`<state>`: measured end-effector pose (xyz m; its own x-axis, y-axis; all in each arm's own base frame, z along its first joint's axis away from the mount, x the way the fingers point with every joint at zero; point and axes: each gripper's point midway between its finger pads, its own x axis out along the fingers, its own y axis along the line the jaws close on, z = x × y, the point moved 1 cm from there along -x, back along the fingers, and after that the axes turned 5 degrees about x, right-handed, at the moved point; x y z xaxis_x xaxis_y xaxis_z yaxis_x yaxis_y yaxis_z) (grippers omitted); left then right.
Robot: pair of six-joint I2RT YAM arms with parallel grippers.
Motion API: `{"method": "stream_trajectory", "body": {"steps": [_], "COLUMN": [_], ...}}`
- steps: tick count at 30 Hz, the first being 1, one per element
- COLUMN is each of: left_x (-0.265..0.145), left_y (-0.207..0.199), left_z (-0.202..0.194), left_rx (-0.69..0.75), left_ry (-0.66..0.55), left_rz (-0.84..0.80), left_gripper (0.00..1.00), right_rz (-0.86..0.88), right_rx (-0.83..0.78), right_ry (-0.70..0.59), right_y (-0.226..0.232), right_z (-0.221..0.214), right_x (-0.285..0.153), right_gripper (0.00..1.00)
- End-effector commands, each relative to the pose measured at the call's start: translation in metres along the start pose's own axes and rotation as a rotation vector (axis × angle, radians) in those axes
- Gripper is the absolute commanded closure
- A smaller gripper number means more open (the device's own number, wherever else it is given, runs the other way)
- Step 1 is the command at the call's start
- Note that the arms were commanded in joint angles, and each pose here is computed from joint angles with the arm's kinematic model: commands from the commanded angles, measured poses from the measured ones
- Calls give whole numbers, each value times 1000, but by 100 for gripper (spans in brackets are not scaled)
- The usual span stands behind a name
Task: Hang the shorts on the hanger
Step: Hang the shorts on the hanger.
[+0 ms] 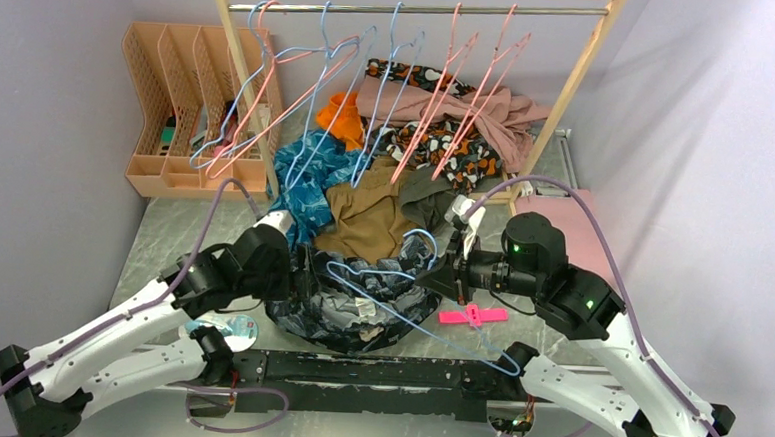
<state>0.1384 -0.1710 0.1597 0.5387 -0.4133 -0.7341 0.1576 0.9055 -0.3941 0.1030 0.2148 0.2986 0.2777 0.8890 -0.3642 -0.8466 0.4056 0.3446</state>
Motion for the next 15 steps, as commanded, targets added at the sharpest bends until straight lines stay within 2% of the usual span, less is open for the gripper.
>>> {"method": "stream_trajectory", "body": {"steps": [1, 6, 11, 15], "left_x": [8, 25, 48, 55], "left_y": [12, 13, 30, 24], "left_z": [-9, -3, -8, -7], "left_rx": [-35, -5, 0, -4], "left_ry": [20, 13, 39, 21], "left_rz": [55, 98, 226, 183], "left_gripper": [16, 23, 43, 52], "right_rz": [-8, 23, 24, 54], "right_rx": [-17, -8, 1, 3], "right_ry": [-3, -1, 7, -17], "right_y": [-1, 3, 0, 5], "right_z": [0, -4, -8, -4], "right_x": [-3, 0, 5, 6], "right_gripper": [100, 100, 100, 100]}}
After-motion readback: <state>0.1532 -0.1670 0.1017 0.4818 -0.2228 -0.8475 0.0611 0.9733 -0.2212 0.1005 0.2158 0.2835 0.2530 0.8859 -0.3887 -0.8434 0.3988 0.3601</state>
